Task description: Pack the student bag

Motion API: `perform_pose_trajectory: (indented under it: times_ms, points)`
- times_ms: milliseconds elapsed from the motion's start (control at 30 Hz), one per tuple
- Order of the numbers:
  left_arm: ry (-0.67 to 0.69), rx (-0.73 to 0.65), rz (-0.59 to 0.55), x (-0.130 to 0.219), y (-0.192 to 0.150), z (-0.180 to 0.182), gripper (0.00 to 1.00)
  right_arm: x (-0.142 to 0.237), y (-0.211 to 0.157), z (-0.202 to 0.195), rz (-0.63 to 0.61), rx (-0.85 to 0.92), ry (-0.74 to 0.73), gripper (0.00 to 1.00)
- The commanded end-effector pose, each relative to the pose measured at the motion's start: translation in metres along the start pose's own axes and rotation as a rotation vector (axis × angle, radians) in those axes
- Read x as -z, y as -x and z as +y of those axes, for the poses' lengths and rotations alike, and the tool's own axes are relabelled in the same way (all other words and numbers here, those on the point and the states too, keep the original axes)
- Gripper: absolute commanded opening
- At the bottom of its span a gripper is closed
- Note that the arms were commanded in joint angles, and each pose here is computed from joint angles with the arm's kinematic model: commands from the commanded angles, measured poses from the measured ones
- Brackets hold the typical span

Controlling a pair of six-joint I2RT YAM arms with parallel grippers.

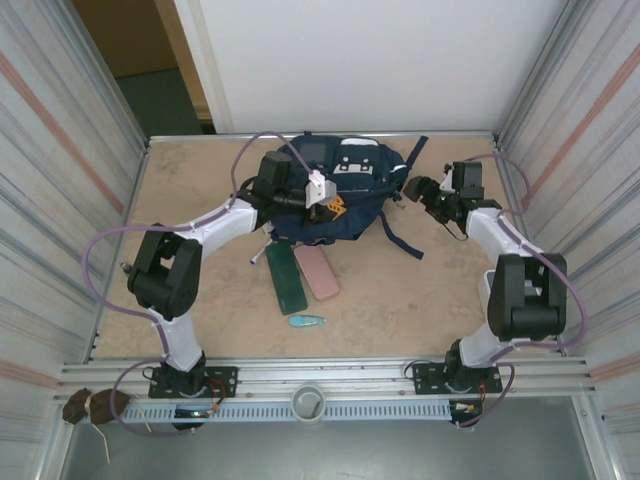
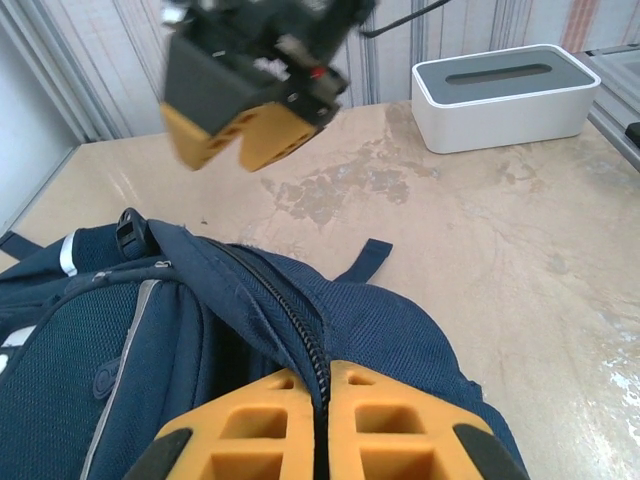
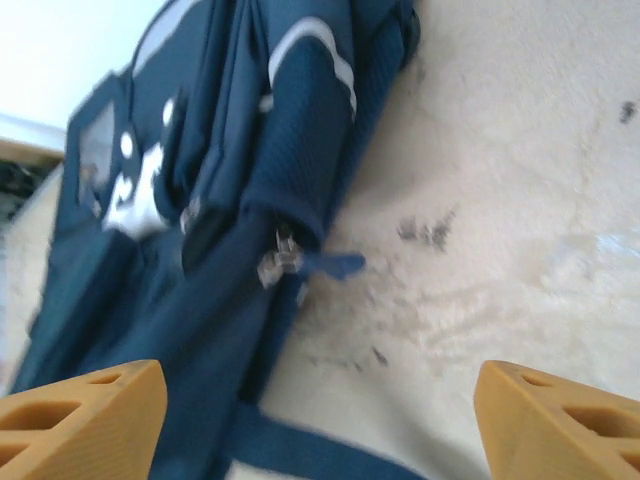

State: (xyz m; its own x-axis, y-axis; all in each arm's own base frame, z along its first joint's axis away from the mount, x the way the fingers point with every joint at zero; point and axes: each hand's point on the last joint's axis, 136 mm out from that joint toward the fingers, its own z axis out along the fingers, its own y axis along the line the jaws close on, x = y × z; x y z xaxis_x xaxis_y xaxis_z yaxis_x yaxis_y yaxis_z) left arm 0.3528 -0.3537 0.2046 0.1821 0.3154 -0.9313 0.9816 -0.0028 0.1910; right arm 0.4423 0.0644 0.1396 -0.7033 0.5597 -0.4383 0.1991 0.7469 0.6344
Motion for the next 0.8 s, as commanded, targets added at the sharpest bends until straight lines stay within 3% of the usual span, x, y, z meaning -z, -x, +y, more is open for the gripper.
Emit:
perform_pose_trajectory:
  times_ms: [0,133,200,267,333,400,467,633,767]
  points:
    - [-0.012,-0.125,-0.083,0.003,0.041,0.002,0.00,-0.033,0.019,0.007,0.011,-0.127,0.062,0.82]
    - [-0.024,-0.125,-0.073,-0.001,0.038,-0.002,0.00,-0.079,0.038,0.014,0.050,-0.204,0.139,0.82]
    - [-0.028,-0.119,-0.058,-0.004,0.034,-0.002,0.00,-0.097,0.043,0.014,0.069,-0.221,0.144,0.77]
    - [-0.026,-0.118,-0.047,-0.005,0.031,-0.001,0.00,-0.110,0.043,0.009,0.087,-0.235,0.144,0.58]
    - [-0.014,-0.119,-0.034,-0.006,0.028,0.002,0.00,-0.115,0.041,0.001,0.092,-0.250,0.136,0.31]
    - [0.008,-0.119,-0.013,-0.007,0.026,0.008,0.00,-0.108,0.041,-0.009,0.072,-0.248,0.111,0.14]
    - [0.047,-0.118,0.021,-0.008,0.022,0.018,0.00,-0.093,0.044,-0.021,0.026,-0.243,0.073,0.03]
    - [0.225,-0.119,0.152,-0.005,0.001,0.062,0.03,-0.044,0.044,-0.054,-0.100,-0.234,-0.030,0.00]
    - [0.387,-0.049,0.233,0.007,-0.021,0.103,0.05,-0.029,0.026,-0.057,-0.113,-0.216,-0.054,0.00]
